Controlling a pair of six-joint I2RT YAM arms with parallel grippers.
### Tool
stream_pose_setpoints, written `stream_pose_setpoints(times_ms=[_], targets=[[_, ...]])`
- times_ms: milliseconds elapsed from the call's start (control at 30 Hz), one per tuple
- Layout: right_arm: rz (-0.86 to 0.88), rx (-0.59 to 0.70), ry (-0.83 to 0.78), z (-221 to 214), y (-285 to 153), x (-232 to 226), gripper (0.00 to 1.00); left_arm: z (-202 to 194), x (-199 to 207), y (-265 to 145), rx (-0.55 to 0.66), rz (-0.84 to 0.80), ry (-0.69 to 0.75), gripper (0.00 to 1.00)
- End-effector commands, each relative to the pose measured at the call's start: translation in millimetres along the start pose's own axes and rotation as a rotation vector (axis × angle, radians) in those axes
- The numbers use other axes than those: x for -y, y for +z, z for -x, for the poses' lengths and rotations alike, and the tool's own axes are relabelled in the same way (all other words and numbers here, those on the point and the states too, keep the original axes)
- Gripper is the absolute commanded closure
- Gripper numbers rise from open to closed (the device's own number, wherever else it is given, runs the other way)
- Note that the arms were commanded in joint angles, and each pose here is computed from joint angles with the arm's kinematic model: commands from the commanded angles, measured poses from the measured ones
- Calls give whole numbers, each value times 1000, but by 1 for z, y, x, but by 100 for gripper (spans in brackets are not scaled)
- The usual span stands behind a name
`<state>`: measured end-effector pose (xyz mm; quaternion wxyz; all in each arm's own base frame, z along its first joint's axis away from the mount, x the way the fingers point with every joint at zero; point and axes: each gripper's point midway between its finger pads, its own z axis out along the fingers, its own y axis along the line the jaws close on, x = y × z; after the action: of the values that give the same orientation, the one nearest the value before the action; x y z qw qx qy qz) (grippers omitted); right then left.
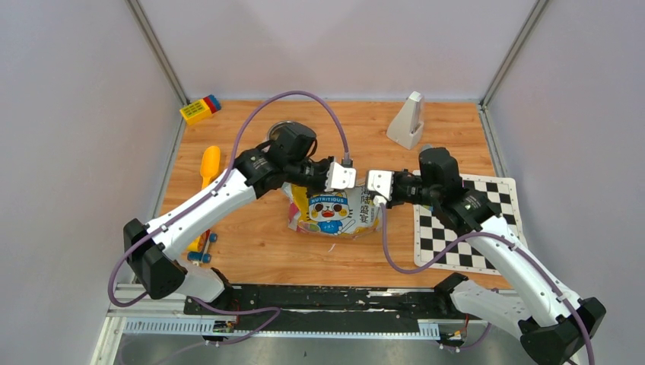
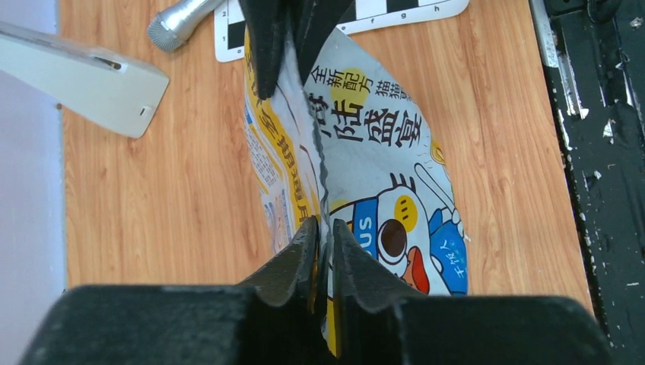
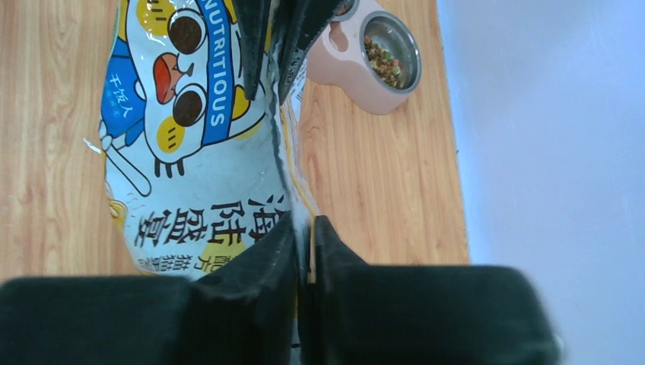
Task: Serve the pet food
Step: Close the pet food bag at the center of the board.
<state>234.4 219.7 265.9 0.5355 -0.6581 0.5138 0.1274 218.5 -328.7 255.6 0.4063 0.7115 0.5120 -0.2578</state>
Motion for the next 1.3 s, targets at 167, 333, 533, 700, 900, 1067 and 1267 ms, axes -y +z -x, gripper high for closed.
stream_pose_setpoints(times_ms=[167, 333, 533, 700, 900, 1067, 1267], targets=[[-50, 10, -75, 9, 0, 14, 100, 15, -7, -1, 12, 14, 6, 100], [-59, 1, -56, 12, -4, 17, 100, 18, -13, -5, 6, 47, -14, 100], [-60, 26, 59, 23, -6, 20, 46, 23, -17, -3, 30, 72, -51, 45], [-65, 65, 204, 25, -17, 27, 34, 21, -24, 3, -13, 143, -59, 36], [-58, 97, 326, 12, -38, 25, 34, 28, -26, 9, -59, 218, -14, 38], [-25, 147, 366, 15, -57, 10, 34, 34, -17, 22, -99, 240, 53, 41], [-16, 164, 407, 10, -65, -6, 33, 37, -17, 29, -167, 315, 106, 44]])
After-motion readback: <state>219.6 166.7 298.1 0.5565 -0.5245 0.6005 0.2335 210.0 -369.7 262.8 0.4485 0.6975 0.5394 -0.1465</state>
